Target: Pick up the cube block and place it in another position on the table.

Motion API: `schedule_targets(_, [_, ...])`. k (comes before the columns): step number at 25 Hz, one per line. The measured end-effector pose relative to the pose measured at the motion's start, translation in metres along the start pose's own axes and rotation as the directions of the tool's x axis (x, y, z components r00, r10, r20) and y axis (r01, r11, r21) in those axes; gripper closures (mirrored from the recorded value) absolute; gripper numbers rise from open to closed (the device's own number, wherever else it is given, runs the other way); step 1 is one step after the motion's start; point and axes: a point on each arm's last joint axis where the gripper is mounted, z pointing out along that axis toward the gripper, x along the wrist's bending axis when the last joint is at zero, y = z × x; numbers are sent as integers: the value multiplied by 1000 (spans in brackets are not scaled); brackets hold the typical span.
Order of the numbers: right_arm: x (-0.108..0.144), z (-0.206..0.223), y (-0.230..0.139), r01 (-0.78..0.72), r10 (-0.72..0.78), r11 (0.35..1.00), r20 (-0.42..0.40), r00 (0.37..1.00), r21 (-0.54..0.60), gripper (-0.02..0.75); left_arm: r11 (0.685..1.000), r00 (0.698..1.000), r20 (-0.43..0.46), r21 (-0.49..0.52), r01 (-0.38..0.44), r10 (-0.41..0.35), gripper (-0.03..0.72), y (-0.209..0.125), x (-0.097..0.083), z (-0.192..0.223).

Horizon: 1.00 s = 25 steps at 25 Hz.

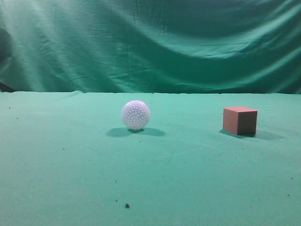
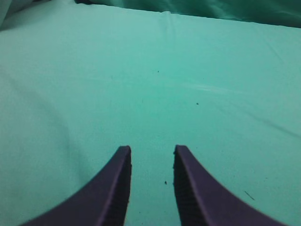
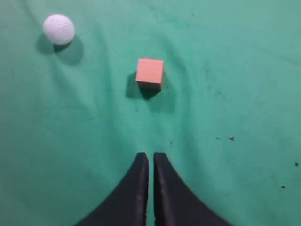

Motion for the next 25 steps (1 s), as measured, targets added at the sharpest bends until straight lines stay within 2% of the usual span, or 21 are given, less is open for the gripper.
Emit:
schedule_targets(3, [6, 27, 21, 54, -54, 993, -7, 999, 102, 738, 1000, 1000, 0, 0, 0, 0, 426, 0, 0, 0])
schedule_targets(4, [7, 37, 27, 60, -59, 989, -13, 998, 138, 688, 1000, 1000, 0, 0, 0, 0, 426, 0, 0, 0])
schedule_targets(5, [9, 48, 33, 69, -66, 984, -21, 998, 167, 688, 1000, 1000, 0, 0, 0, 0, 426, 0, 0, 0])
schedule_targets(11, [7, 101, 58, 57, -51, 958, -30, 998, 281, 272, 1000, 1000, 0, 0, 0, 0, 426, 0, 0, 0])
schedule_targets(12, [7, 110, 59, 55, -49, 955, -29, 998, 291, 214, 1000, 1000, 0, 0, 0, 0, 426, 0, 0, 0])
schedule_targets(14, [5, 127, 62, 50, -45, 952, -26, 999, 302, 158, 1000, 1000, 0, 0, 0, 0, 426, 0, 0, 0])
schedule_targets(18, [1, 160, 62, 55, -56, 953, -7, 998, 297, 171, 1000, 1000, 0, 0, 0, 0, 426, 0, 0, 0])
schedule_targets(19, [0, 168, 61, 61, -64, 955, -1, 998, 291, 211, 1000, 1000, 0, 0, 0, 0, 426, 0, 0, 0])
schedule_targets(21, [-2, 179, 60, 72, -78, 955, 8, 997, 287, 222, 1000, 1000, 0, 0, 0, 0, 426, 0, 0, 0])
schedule_targets(24, [-4, 191, 57, 71, -78, 948, 10, 997, 309, 339, 1000, 1000, 0, 0, 0, 0, 426, 0, 0, 0])
schedule_targets(25, [-4, 192, 58, 63, -71, 947, 12, 997, 315, 409, 1000, 1000, 0, 0, 0, 0, 426, 0, 0, 0])
